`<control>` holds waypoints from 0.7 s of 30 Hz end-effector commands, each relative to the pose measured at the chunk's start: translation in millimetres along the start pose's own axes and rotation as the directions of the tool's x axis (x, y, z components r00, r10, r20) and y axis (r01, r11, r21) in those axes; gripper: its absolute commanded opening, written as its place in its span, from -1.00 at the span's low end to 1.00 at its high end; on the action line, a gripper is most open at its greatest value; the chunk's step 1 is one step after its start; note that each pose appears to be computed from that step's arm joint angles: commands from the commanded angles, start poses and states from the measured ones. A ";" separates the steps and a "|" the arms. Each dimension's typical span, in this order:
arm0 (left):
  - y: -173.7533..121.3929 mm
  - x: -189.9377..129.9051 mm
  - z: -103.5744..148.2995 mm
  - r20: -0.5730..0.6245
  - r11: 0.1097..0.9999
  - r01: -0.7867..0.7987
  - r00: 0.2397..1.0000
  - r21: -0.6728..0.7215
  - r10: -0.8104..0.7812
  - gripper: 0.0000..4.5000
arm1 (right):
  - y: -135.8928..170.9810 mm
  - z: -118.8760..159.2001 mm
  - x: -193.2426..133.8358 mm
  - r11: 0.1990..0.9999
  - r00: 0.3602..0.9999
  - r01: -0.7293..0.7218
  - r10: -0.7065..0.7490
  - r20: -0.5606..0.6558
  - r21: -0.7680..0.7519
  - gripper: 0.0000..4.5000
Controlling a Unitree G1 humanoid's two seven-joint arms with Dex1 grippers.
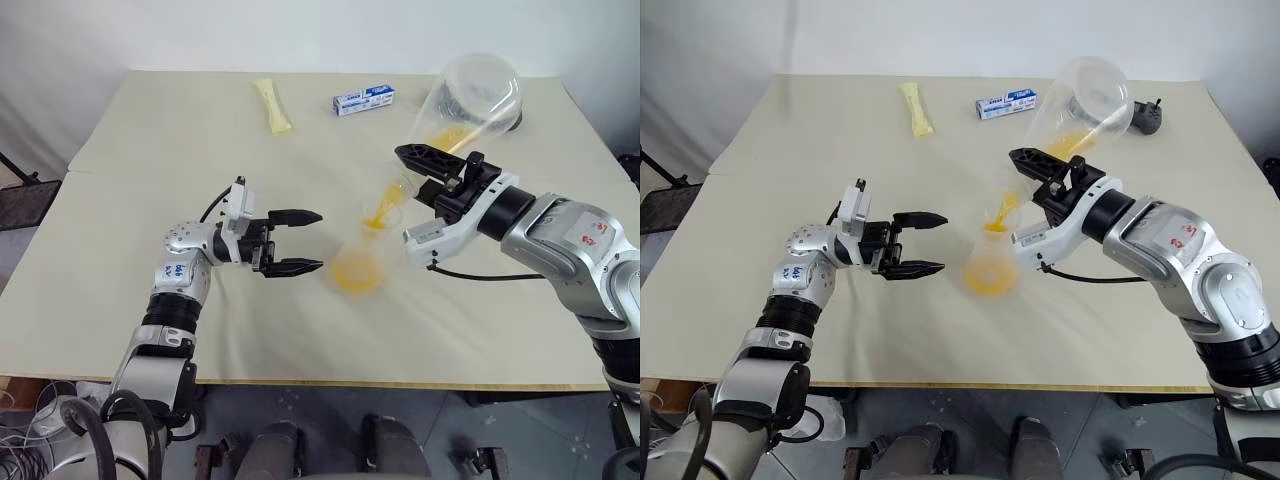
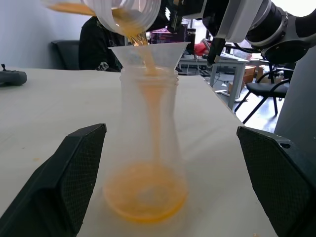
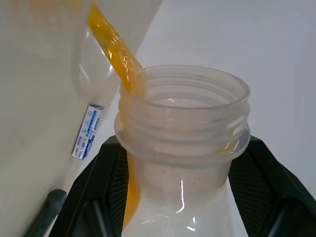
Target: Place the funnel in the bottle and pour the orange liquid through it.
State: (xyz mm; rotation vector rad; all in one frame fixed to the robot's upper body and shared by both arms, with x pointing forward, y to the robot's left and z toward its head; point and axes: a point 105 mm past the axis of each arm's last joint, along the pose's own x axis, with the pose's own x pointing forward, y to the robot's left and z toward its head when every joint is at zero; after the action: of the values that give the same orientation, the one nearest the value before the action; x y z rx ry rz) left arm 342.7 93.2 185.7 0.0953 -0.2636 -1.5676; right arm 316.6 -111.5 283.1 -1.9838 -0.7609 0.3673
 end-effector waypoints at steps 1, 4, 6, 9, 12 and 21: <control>3.3 2.6 12.9 0.019 0.999 0.009 1.000 0.053 -0.010 1.00 | -14.6 -9.7 -5.0 0.998 0.998 0.048 -0.049 -0.024 -0.046 0.08; 3.4 2.7 13.1 0.019 0.999 0.009 1.000 0.053 -0.010 1.00 | -13.2 -8.4 -5.1 0.998 0.999 0.043 -0.044 -0.012 -0.049 0.08; 3.6 2.7 13.3 0.020 0.999 0.009 1.000 0.053 -0.010 1.00 | -13.6 -8.5 -4.9 0.997 0.999 0.046 -0.046 -0.011 -0.057 0.08; 4.0 2.8 13.5 0.020 0.999 0.008 1.000 0.054 -0.009 1.00 | -13.9 -8.6 -4.5 0.996 0.999 0.049 -0.050 -0.006 -0.071 0.08; 4.4 3.1 13.8 0.021 0.998 0.009 1.000 0.055 -0.010 1.00 | -13.2 -7.9 -4.2 0.995 0.999 0.048 -0.048 0.004 -0.083 0.08; 5.4 4.0 14.3 0.023 0.998 0.009 1.000 0.055 -0.010 1.00 | -15.7 -8.7 -2.0 0.992 0.998 0.065 -0.064 0.015 -0.109 0.08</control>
State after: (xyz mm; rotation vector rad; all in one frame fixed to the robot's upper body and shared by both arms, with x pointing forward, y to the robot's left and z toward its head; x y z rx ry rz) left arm 344.3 91.0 191.0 0.1025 -0.2759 -1.5734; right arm 320.1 -111.7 283.0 -2.0426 -0.8067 0.3757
